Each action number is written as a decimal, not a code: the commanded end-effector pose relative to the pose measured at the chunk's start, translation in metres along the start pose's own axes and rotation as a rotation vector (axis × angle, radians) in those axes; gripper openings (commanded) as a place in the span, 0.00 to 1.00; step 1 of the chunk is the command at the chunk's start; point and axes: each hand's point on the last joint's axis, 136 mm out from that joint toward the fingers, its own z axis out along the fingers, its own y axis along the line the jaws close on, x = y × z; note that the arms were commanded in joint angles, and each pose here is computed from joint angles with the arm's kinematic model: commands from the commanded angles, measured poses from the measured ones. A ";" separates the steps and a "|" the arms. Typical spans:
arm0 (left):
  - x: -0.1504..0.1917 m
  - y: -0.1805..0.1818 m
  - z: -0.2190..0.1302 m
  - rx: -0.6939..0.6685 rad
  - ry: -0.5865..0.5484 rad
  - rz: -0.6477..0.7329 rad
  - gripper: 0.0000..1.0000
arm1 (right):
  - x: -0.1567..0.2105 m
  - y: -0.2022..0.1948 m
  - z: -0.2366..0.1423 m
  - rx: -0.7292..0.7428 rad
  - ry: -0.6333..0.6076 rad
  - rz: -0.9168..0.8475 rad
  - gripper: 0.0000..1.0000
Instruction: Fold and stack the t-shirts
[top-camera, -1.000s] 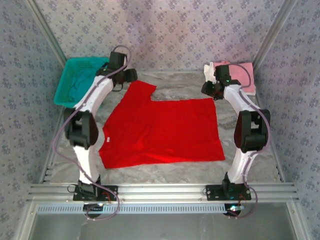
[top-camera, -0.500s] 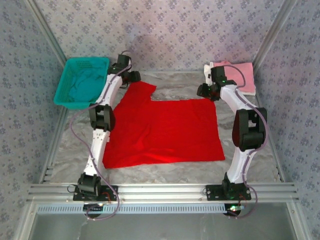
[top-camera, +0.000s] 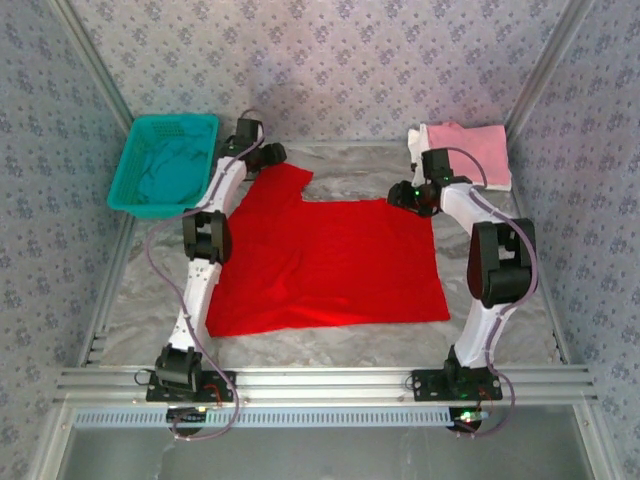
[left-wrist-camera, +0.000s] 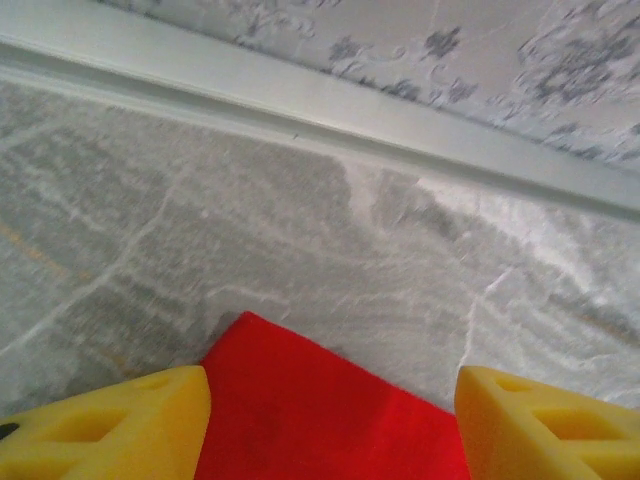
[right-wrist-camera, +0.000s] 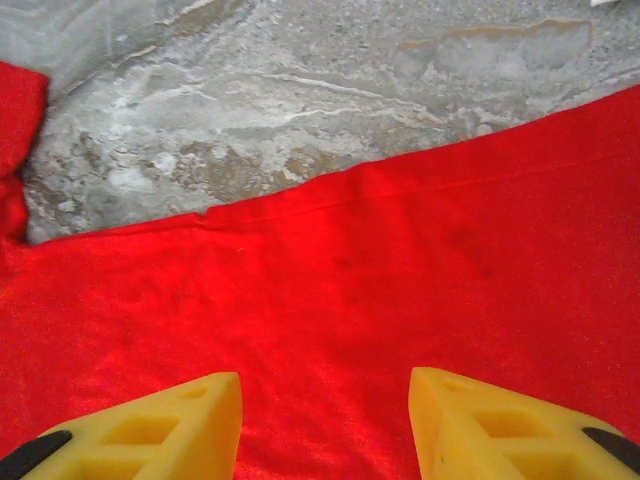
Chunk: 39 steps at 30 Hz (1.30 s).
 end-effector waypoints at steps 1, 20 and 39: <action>0.006 0.005 0.017 0.055 0.008 -0.080 0.66 | -0.011 0.014 -0.017 -0.090 -0.046 0.013 0.50; 0.032 -0.032 0.007 0.142 0.113 0.023 0.02 | -0.011 0.000 -0.017 -0.107 -0.050 0.072 0.49; -0.050 -0.104 -0.103 0.166 -0.096 0.236 0.00 | -0.007 -0.016 -0.005 -0.004 -0.005 0.045 0.49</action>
